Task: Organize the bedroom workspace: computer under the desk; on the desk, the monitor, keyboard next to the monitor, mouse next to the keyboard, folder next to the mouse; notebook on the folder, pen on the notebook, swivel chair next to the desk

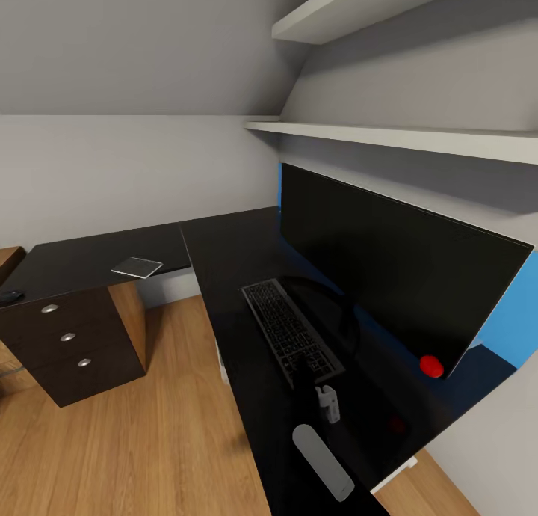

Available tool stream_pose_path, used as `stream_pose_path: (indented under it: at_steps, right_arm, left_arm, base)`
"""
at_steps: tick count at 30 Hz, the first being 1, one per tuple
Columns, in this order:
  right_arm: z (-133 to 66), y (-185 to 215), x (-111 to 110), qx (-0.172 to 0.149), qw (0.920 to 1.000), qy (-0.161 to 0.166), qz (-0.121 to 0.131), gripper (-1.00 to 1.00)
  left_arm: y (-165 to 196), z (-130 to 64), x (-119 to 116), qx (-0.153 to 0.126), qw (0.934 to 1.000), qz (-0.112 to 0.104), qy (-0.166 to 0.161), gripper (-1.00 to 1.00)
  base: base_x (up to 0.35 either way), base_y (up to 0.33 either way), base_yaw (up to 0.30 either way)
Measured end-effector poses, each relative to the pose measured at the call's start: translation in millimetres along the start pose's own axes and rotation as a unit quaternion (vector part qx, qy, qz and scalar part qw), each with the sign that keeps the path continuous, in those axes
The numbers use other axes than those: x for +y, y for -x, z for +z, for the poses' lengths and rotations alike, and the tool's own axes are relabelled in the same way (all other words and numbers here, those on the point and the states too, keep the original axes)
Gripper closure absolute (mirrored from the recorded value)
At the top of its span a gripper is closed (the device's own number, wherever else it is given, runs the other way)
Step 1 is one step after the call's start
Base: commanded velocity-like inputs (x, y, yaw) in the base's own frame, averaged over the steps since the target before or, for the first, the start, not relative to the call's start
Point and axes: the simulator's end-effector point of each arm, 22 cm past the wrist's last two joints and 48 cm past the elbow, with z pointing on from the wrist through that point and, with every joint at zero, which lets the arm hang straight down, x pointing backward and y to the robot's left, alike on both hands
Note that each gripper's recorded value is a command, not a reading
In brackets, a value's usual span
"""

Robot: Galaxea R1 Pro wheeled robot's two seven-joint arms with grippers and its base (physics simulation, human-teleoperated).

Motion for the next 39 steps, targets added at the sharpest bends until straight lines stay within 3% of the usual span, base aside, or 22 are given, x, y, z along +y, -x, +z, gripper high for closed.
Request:
stream_pose_path:
  at_steps: [14, 25, 34, 39]
  right_arm:
    - [0.2, 0, 1, 0.0, 1.0, 0.002, -0.002, -1.0]
    - [2.9, 7, -2, -0.004, 0.9999, 0.003, -0.009, -1.0]
    - [4.5, 13, -2, -0.008, 0.9999, 0.006, -0.013, -1.0]
    - [4.4, 14, 6, -0.008, 0.9995, 0.027, -0.016, -1.0]
  left_arm:
    - [0, 0.1, 0, 0.0, 1.0, 0.0, 0.0, -1.0]
    - [0, 0.8, 3, 0.0, 1.0, -0.004, 0.003, -1.0]
    - [6, 2.8, 15, -0.006, 0.9989, -0.04, 0.024, -1.0]
    - [7, 4.7, 27, -0.007, 0.998, -0.052, 0.036, -1.0]
  base:
    - [-0.092, -0.011, 0.0]
    - [-0.302, 0.0, 0.0]
    - [-0.333, 0.019, 0.0]
    - [-0.244, 0.131, 0.0]
